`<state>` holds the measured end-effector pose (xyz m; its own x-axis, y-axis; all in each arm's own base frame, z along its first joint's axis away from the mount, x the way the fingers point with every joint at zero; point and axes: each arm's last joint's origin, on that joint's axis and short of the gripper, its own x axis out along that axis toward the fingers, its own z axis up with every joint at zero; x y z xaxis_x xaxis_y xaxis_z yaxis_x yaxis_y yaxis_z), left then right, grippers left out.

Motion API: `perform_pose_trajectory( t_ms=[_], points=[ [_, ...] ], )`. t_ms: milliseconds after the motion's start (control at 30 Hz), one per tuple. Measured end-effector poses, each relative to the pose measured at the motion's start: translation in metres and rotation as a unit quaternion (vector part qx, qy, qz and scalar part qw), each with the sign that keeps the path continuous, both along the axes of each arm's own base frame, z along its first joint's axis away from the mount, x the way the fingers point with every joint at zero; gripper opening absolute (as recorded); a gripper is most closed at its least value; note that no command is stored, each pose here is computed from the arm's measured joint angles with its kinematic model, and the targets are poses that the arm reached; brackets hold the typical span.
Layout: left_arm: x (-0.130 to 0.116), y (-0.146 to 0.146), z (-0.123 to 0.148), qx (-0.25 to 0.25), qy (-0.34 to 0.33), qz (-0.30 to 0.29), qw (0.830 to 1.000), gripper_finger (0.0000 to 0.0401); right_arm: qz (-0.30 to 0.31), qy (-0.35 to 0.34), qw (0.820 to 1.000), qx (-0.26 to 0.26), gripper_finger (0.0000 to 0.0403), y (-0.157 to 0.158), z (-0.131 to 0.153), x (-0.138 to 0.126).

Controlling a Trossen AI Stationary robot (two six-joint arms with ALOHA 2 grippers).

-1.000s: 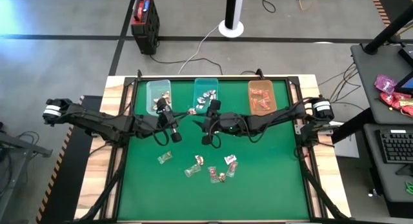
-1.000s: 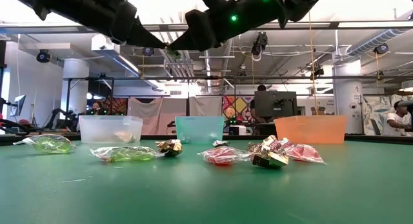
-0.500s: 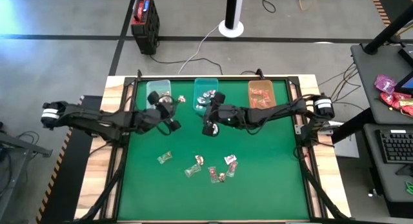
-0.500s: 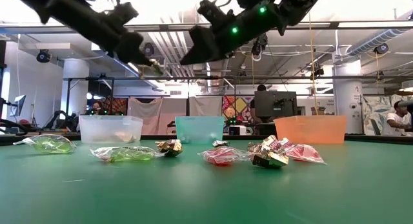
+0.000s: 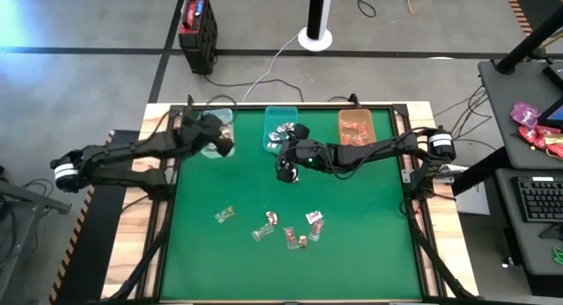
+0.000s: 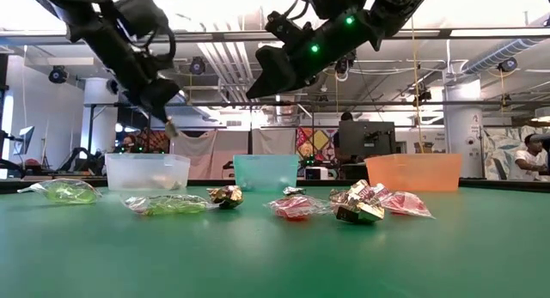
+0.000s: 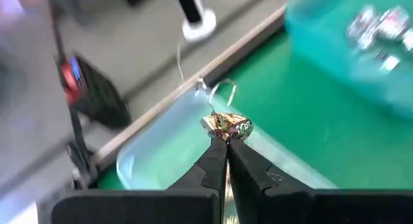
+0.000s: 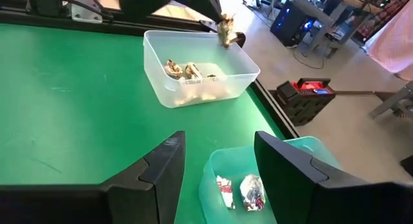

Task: Sort candy by brand, put in halloween buckets
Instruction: Put the gold wrap candy into the white bin, then put the silver wrap candy into the blue bin

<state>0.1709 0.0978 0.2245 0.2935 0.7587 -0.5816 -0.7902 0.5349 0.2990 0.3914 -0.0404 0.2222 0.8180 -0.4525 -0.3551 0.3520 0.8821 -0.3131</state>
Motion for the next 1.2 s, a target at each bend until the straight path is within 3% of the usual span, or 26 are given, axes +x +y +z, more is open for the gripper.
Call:
perform_pose_trajectory(
  t_ms=[200,367,667,867,1033,1200],
  points=[
    [-0.017,0.026,-0.01,-0.118,0.0,0.033,0.992,0.0,-0.002,0.0,1.0,0.0,0.0178,-0.002,0.0,0.0],
    [-0.017,0.03,-0.018,-0.16,-0.004,0.033,0.987,0.0006,-0.001,0.0,1.0,0.008,0.0178,-0.002,-0.001,0.0],
    [-0.016,0.031,-0.021,-0.166,0.0,0.037,0.985,0.0076,-0.002,0.013,0.998,0.055,0.0178,-0.001,-0.005,-0.003],
    [-0.014,0.025,-0.018,-0.169,-0.01,0.014,0.985,0.0103,0.01,0.059,0.993,0.106,0.0178,0.002,-0.002,-0.016],
    [-0.002,0.011,-0.01,-0.149,-0.035,-0.038,0.988,0.0105,0.04,0.089,0.982,0.16,0.0178,0.006,0.001,-0.026],
    [0.017,-0.015,0.0,-0.115,-0.063,-0.136,0.982,0.0105,0.066,0.124,0.973,0.181,0.0178,0.009,-0.012,-0.028]
  ],
)
